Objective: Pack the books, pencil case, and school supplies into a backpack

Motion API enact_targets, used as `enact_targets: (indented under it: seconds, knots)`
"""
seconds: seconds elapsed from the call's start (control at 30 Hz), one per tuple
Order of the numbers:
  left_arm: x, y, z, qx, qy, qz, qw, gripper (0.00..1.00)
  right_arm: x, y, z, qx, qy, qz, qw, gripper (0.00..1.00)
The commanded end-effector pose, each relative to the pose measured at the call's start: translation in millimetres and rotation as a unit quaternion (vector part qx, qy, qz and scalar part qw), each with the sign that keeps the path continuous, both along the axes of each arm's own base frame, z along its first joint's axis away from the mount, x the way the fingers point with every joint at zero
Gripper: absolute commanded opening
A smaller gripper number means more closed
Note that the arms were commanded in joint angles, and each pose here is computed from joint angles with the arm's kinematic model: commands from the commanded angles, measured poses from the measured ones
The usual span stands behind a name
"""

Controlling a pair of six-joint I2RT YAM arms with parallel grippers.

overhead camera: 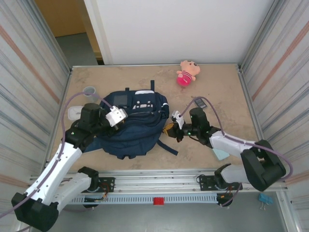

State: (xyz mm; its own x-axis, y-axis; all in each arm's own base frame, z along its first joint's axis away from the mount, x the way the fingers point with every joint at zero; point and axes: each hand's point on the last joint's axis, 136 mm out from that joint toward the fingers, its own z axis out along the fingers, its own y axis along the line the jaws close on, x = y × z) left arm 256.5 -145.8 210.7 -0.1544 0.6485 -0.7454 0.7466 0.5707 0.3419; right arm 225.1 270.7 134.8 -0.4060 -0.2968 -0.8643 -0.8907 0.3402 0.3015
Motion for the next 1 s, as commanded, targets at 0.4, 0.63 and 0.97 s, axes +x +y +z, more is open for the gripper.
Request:
enact_targets:
  seconds: [0.4,0.63,0.97]
  knots:
    - [40,-78,0,-0.075,-0.055,0.022,0.995,0.00,-61,45,66,0.047,0.164,0.025,0.985,0.00]
    - [30,-96,3,-0.097,-0.062,-0.025,0.993,0.00,-48,56,71,0.058,0.240,-0.043,0.968,0.33]
    - [12,-79,12,-0.118,-0.051,-0.085,0.988,0.00,-16,-28,20,0.111,0.451,-0.264,0.845,0.84]
